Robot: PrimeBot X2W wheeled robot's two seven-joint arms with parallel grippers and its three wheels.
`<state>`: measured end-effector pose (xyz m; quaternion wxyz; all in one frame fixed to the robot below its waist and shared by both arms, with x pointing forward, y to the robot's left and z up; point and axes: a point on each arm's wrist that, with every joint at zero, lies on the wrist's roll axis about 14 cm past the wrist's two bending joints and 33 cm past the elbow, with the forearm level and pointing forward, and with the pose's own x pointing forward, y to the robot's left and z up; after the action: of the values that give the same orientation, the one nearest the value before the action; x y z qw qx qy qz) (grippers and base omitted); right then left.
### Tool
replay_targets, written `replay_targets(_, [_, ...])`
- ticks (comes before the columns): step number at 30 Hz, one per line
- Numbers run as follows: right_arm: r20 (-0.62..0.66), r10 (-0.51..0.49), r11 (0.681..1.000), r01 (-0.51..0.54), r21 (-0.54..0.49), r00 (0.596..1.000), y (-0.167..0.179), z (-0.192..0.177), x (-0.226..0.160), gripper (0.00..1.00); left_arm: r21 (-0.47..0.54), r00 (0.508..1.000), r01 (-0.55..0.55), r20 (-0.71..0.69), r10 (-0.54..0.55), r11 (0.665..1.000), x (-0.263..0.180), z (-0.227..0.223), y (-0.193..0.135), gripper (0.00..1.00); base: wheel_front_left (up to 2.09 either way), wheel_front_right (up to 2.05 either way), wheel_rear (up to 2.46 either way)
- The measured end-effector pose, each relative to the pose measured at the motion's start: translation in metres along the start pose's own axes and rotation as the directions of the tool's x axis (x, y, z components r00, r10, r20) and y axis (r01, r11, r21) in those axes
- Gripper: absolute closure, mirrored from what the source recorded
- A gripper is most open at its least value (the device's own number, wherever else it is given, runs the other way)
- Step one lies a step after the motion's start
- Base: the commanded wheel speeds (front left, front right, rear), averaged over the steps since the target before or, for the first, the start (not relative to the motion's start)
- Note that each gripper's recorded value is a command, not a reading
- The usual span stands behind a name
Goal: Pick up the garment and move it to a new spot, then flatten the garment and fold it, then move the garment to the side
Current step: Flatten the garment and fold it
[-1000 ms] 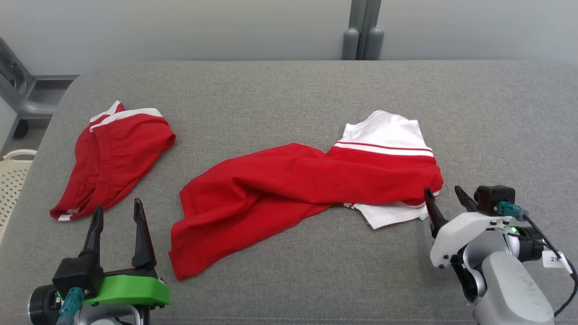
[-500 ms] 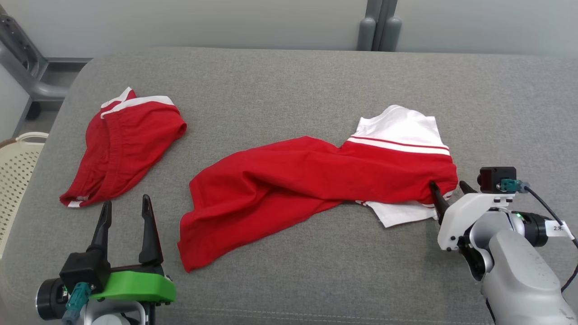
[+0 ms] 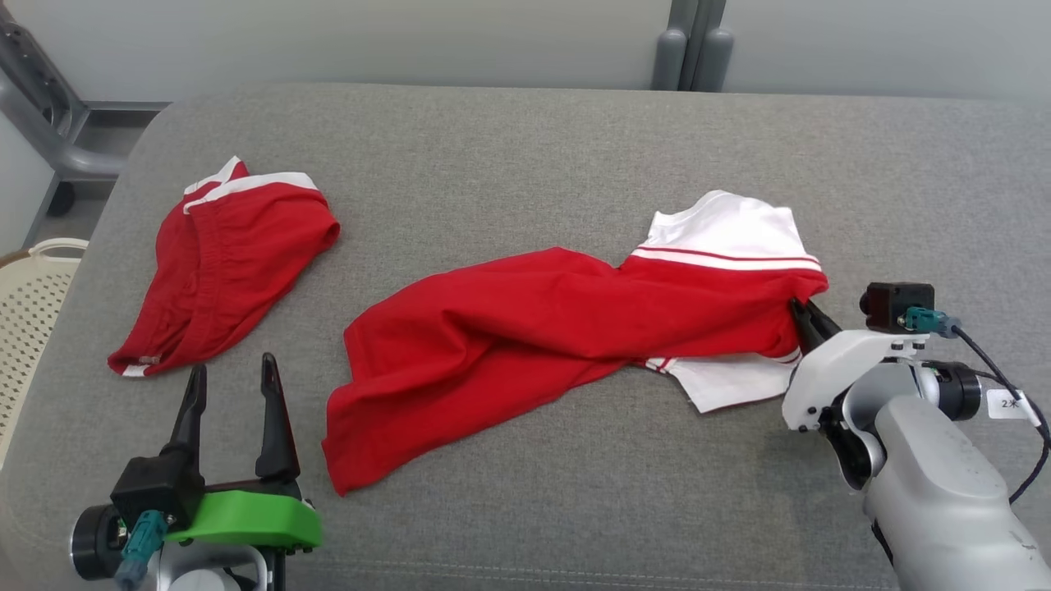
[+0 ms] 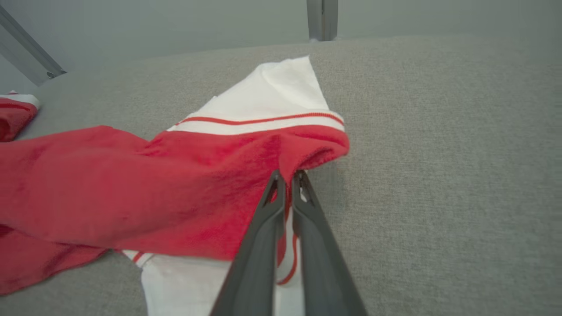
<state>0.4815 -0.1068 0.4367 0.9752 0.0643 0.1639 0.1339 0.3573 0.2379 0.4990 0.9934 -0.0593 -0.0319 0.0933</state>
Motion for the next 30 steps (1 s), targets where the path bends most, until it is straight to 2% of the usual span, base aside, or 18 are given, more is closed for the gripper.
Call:
replay_targets(7, [0.142,0.038,0.999,-0.04,0.009,0.989,0.005,0.045,0.004,1.0,-0.009,0.999,0.031,-0.013,-0.032,0.999,0.003,-0.005,-0.011,0.0,0.0,0.0,0.0])
replay_targets(12, [0.185,0.096,0.995,-0.089,-0.047,0.978,0.02,0.074,0.016,1.0,-0.012,0.999,0.037,-0.018,-0.037,0.999,0.002,-0.006,-0.012,0.0,0.0,0.0,0.0])
replay_targets(21, [0.165,0.132,0.986,-0.113,-0.123,0.977,0.038,0.102,0.044,1.0,-0.01,1.0,0.014,-0.021,-0.014,1.0,-0.007,-0.006,-0.005,0.0,0.0,0.0,0.0])
replay_targets(27, [0.15,0.109,0.985,-0.087,-0.148,0.983,0.034,0.104,0.063,1.0,-0.015,1.0,0.008,-0.024,-0.008,1.0,-0.005,-0.006,-0.003,0.0,0.0,0.0,0.0])
replay_targets(28, [0.15,0.109,0.985,-0.087,-0.148,0.983,0.034,0.104,0.063,0.86,-0.015,1.0,0.008,-0.024,-0.008,1.0,-0.005,-0.006,-0.003,0.0,0.0,0.0,0.0])
replay_targets(29, [0.147,0.101,0.985,-0.078,-0.154,0.984,0.03,0.102,0.065,0.0,-0.016,1.0,0.006,-0.03,-0.007,1.0,-0.006,-0.008,-0.003,0.0,0.0,0.0,0.0])
replay_targets(30, [0.141,0.093,0.985,-0.07,-0.161,0.986,0.027,0.1,0.068,0.0,-0.015,0.999,0.004,-0.034,-0.004,1.0,-0.005,-0.009,-0.003,0.0,0.0,0.0,0.0])
